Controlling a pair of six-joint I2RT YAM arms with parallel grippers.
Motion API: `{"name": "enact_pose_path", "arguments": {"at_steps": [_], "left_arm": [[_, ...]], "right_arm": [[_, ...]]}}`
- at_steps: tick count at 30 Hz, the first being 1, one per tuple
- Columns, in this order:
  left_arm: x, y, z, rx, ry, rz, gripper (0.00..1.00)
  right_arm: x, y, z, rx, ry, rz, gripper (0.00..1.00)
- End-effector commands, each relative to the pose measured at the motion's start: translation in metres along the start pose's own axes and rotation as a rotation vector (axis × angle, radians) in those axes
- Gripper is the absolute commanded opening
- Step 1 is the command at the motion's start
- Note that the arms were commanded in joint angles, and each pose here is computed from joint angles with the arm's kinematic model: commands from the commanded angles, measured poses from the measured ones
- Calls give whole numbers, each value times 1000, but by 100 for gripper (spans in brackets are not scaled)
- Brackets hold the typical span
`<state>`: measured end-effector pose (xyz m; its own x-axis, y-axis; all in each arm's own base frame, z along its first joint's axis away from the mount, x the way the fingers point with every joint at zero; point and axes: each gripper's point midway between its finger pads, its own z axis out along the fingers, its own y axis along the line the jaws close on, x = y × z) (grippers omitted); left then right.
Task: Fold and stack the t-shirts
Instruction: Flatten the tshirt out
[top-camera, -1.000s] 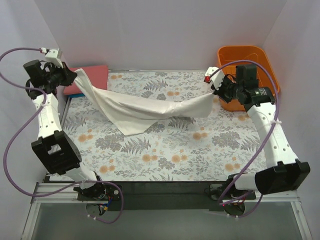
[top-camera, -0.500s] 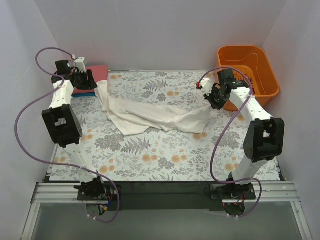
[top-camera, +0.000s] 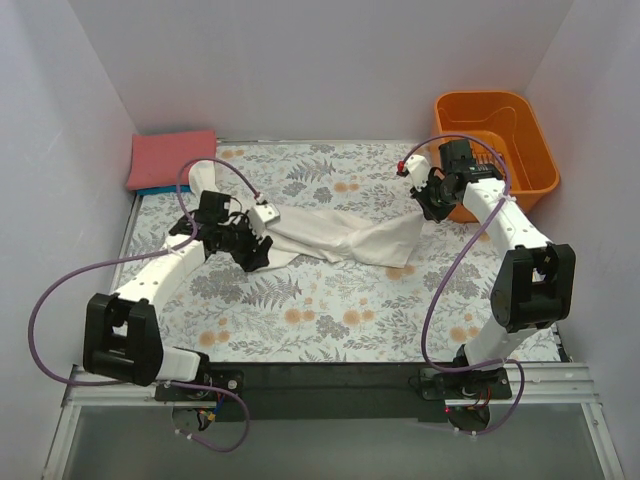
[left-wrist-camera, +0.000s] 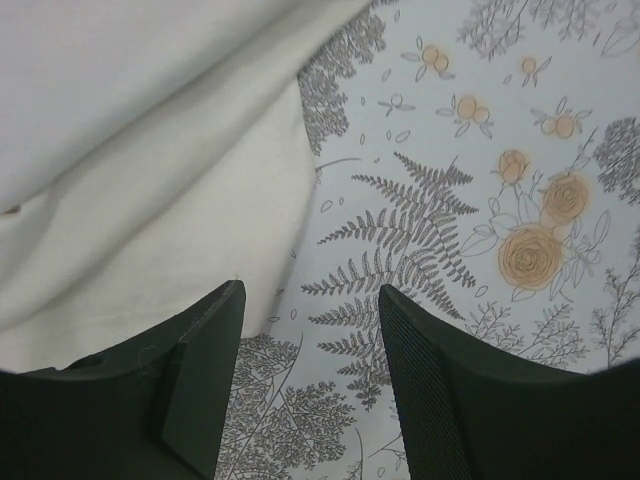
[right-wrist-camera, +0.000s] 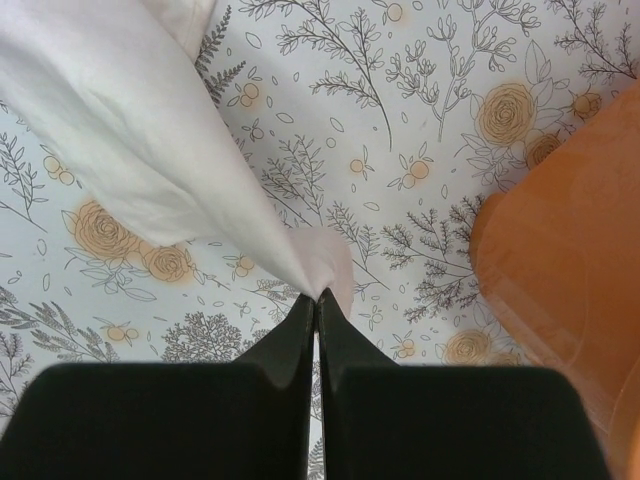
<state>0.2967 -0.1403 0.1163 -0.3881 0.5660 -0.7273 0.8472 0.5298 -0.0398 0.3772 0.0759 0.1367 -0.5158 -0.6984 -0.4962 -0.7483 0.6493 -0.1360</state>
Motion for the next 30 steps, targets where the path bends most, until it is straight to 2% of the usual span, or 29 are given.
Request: {"name": "enact_pose_path", "arguments": {"at_steps": [1, 10, 15, 19, 20, 23, 24, 26, 27, 30], "left_arm": [[16, 6, 19, -49, 77, 138, 55], [53, 24, 47, -125, 190, 290, 54], [74, 19, 56, -108, 233, 300, 50], [94, 13, 60, -85, 294, 317, 33], [96, 12, 60, -83, 301, 314, 24], [97, 5, 55, -55, 304, 308, 7], [86, 1, 51, -44, 271, 316, 0], [82, -12, 39, 5, 269, 310, 0], [67, -24, 30, 53, 216, 327, 0], [40, -69, -20, 222, 175, 320, 0]], "right_arm": [[-4, 5, -8, -10, -25, 28, 1], [15, 22, -4, -52, 6, 42, 1], [23, 27, -4, -56, 20, 32, 1], [26, 27, -4, -52, 27, 20, 1], [27, 27, -4, -52, 31, 16, 1], [30, 28, -4, -52, 38, 10, 1], [31, 28, -4, -52, 40, 9, 1], [31, 28, -6, -48, 40, -3, 1], [33, 29, -8, -48, 43, -4, 1], [37, 32, -14, -45, 47, -22, 1]]}}
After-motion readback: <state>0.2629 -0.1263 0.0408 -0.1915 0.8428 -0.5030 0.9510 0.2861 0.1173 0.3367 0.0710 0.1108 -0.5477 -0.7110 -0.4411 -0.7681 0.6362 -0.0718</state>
